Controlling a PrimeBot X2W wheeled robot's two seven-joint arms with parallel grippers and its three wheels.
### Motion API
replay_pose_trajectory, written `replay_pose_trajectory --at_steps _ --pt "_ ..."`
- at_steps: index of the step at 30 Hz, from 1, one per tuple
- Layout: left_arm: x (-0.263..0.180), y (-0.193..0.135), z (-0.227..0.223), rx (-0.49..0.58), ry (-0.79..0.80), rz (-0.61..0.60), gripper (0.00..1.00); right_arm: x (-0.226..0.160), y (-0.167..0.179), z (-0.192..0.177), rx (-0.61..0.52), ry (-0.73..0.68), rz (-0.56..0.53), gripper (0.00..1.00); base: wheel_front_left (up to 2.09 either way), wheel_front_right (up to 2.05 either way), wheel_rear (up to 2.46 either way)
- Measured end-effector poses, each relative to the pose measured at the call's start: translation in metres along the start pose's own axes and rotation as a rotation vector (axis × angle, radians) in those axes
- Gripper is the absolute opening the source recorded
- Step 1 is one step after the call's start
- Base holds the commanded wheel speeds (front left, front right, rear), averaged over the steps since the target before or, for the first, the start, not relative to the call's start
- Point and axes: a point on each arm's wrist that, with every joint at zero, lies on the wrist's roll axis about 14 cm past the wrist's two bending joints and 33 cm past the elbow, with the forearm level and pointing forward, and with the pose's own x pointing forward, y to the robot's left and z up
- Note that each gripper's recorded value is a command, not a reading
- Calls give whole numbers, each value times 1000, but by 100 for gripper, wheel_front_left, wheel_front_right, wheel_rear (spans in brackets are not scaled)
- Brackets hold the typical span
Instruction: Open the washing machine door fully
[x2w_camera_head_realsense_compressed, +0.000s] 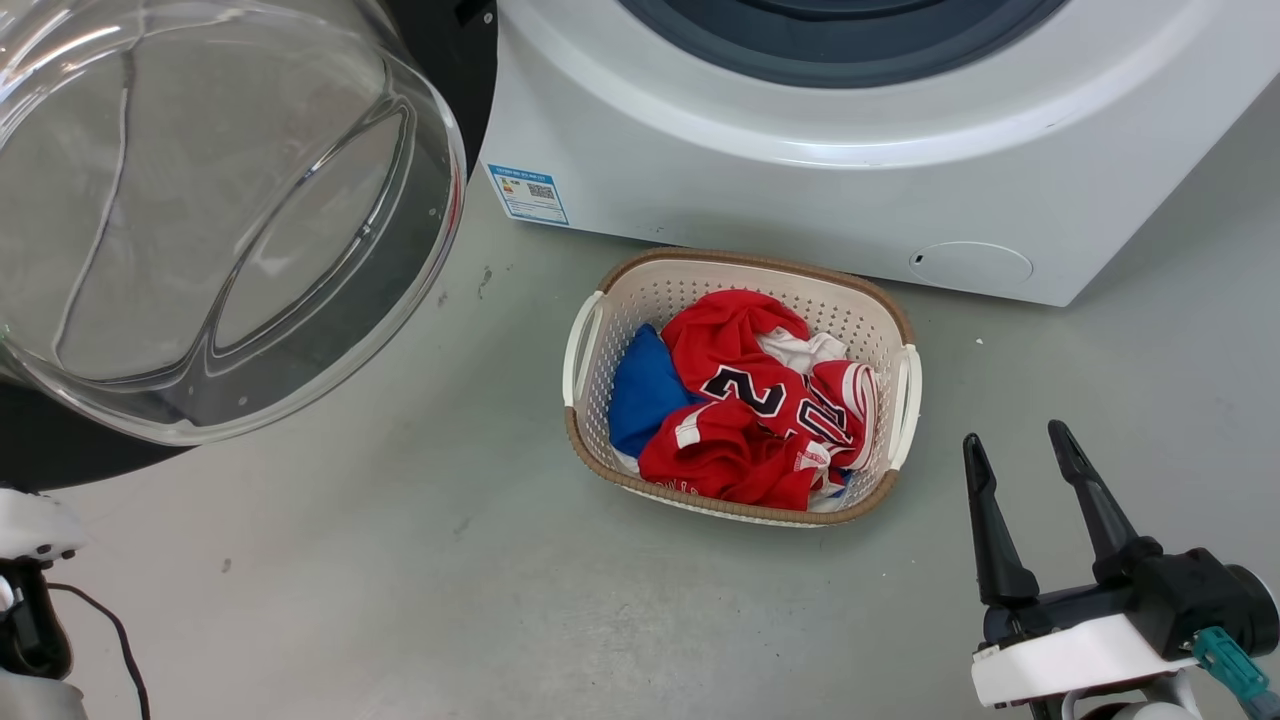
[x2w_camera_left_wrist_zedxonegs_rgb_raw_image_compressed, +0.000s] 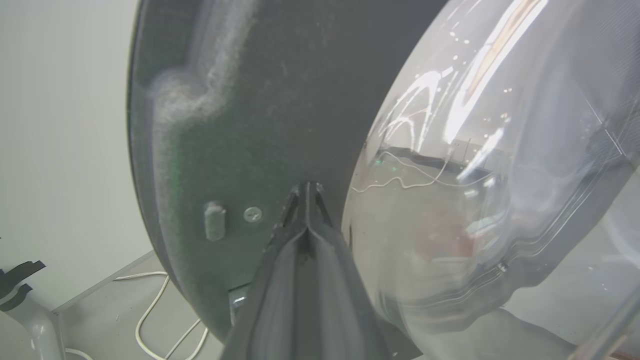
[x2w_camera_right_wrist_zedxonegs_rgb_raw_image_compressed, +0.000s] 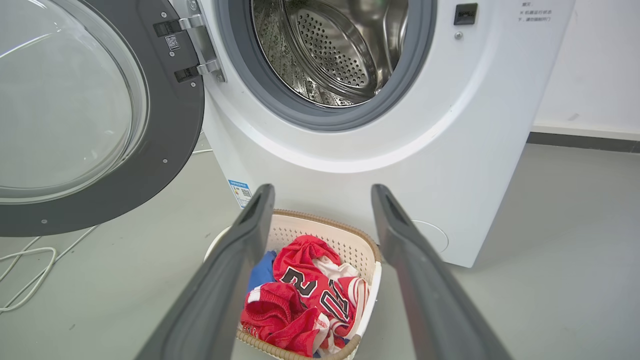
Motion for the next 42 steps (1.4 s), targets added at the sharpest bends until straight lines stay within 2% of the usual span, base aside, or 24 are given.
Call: replay_pose_trajectory --at_steps 9,18,22,31,34,35,42 --pt "-3 9 4 7 -3 6 0 -5 0 9 -2 -20 -6 100 0 0 0" --pt "-33 25 10 17 -15 -12 0 -25 7 33 -3 -71 -7 100 0 0 0" --pt "-52 22 19 21 -48 -56 0 -37 8 48 -9 -109 -17 100 0 0 0" --pt "-97 -27 57 -23 -189 -227 0 -71 3 84 -41 -212 -60 100 0 0 0" --pt "-107 -53 68 -33 -227 -303 0 -79 -1 91 -48 -234 -79 100 0 0 0" --pt "-120 -76 74 -52 -245 -371 0 -86 -5 94 -54 -243 -99 100 0 0 0" --pt "-144 -126 74 -103 -241 -515 0 -102 -19 99 -69 -263 -155 100 0 0 0"
